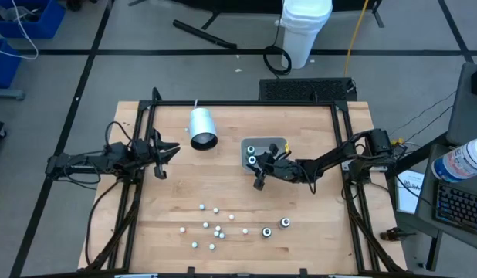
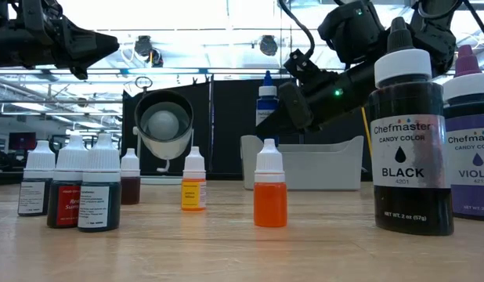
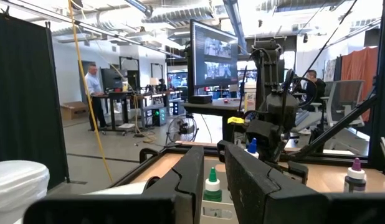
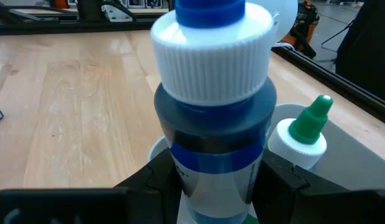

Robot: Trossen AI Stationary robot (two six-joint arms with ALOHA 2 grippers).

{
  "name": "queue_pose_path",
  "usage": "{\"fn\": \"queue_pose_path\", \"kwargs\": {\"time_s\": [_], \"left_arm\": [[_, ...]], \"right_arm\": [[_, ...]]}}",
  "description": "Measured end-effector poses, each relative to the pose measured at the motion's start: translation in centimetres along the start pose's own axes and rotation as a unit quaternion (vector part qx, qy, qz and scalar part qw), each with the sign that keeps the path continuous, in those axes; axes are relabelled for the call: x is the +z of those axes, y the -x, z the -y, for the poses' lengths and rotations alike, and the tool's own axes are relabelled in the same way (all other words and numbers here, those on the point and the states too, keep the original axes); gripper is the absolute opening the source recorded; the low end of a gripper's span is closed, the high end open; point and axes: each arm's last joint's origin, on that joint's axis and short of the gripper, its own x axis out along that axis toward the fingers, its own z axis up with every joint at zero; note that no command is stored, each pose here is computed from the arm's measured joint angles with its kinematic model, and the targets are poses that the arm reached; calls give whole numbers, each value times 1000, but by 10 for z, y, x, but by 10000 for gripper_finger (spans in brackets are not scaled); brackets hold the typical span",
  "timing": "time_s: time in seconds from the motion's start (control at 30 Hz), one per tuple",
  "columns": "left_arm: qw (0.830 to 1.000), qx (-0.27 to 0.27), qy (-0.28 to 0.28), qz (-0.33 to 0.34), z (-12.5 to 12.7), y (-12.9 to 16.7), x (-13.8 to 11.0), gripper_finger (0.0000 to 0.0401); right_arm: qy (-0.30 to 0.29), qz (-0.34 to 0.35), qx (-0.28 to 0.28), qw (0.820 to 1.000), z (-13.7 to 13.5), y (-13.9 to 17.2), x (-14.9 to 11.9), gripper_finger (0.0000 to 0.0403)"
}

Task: Pick & Place food coloring
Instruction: Put the blue food coloring bottle into the gray bin

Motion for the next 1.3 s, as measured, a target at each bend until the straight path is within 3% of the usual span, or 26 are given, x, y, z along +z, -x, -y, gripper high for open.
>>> {"fn": "queue_pose_path", "kwargs": {"time_s": [0.3,0.47,0.67,0.97,1.3], "left_arm": [[1000,0,0,0,0,0,0,72],[1000,0,0,0,0,0,0,72],[1000,0,0,0,0,0,0,72],[1000,0,0,0,0,0,0,72],[1000,0,0,0,0,0,0,72]], "right_arm": [[-7,13,4,1000,0,0,3,142],[-35,4,35,999,1,-2,2,142],[-56,-15,25,998,6,-4,-1,142],[-29,-55,3,998,9,-2,-12,142],[-48,-16,-16,999,19,13,-28,142]]}}
